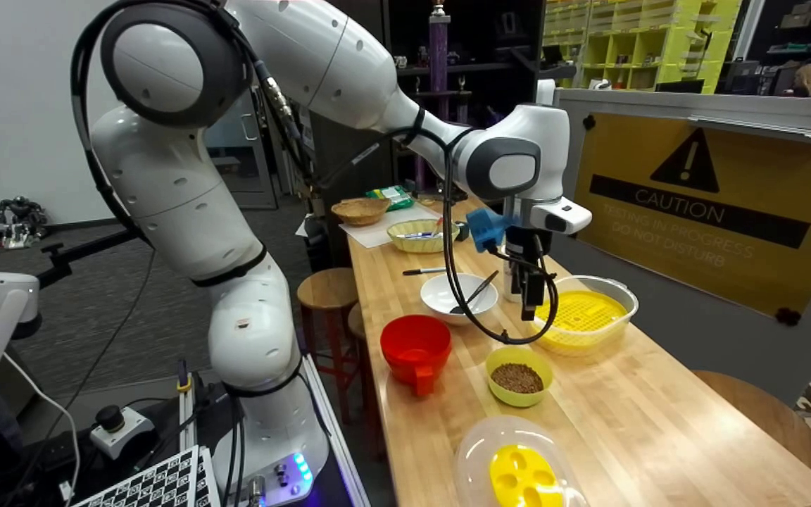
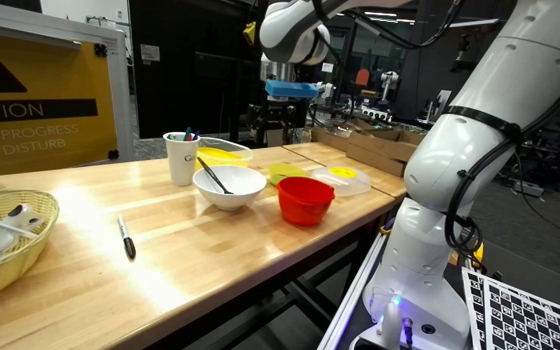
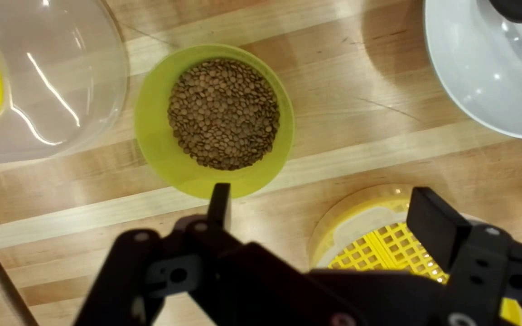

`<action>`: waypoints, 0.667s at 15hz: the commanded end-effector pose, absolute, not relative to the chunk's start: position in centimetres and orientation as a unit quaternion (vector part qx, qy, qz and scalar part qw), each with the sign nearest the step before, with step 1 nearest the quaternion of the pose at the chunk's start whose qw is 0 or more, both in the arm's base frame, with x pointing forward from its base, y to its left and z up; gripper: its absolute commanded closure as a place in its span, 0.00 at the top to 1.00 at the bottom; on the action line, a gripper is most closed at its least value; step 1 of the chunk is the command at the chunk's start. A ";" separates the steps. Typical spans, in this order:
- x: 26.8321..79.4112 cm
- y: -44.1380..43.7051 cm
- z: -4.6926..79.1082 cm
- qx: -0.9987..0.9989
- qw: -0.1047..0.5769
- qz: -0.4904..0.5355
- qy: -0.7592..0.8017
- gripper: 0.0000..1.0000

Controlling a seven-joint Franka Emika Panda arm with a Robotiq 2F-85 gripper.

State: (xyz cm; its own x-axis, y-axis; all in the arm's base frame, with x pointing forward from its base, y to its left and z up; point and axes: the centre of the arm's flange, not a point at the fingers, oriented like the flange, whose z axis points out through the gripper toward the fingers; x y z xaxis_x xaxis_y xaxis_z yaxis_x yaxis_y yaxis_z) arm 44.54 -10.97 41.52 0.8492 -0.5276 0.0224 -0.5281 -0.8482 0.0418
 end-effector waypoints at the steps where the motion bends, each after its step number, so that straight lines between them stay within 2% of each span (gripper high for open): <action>1: 43.6 -11.2 41.2 0.953 0.025 -0.011 -0.301 1.00; 10: 39.8 -4.3 40.1 0.913 0.038 -0.094 -0.395 1.00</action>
State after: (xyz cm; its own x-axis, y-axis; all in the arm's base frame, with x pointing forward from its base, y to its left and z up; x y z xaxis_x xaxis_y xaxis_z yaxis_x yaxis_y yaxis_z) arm 41.79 -7.47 39.06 0.7226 -0.6813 -0.1166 -0.6676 -0.7316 0.1377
